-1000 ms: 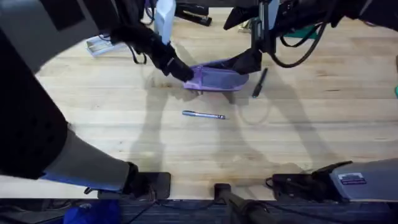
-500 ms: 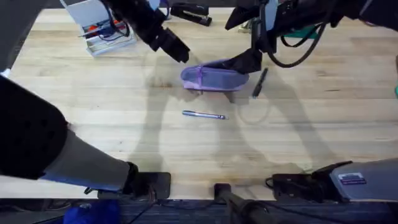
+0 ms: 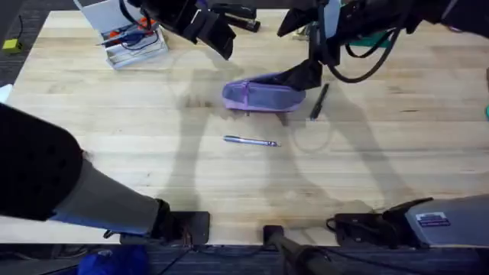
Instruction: Unzip the bag, pick up the pens from the table one at a time and place them inside, then zip the bag closed.
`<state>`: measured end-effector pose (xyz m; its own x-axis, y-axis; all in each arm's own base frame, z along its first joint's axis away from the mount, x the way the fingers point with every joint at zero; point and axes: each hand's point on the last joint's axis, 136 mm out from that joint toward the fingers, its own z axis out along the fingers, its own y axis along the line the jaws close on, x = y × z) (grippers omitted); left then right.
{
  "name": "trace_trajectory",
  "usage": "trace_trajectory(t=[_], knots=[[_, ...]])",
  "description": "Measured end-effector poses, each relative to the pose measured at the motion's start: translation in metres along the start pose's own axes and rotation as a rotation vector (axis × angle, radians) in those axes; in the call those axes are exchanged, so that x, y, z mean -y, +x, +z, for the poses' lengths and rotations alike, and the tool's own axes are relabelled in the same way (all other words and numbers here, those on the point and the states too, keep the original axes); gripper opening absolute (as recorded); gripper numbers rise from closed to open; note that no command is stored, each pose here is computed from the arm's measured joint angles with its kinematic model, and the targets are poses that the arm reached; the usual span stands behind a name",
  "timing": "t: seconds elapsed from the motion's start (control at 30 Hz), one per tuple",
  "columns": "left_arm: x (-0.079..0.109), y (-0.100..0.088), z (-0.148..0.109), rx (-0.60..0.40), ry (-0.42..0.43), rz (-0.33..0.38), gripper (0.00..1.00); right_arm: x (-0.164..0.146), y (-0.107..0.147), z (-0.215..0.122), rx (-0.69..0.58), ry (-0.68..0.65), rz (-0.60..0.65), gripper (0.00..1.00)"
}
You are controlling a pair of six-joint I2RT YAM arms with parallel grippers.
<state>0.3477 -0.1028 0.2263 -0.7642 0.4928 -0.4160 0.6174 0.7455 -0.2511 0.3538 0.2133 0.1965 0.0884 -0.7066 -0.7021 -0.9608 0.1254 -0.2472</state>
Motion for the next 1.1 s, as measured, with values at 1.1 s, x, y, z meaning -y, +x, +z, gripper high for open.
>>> trace_trajectory(t=[1.1], knots=[[0.065,0.018,-0.093,0.151,-0.054,0.065,0.995,0.001,0.002,0.000,-0.011,0.008,-0.001,0.894]])
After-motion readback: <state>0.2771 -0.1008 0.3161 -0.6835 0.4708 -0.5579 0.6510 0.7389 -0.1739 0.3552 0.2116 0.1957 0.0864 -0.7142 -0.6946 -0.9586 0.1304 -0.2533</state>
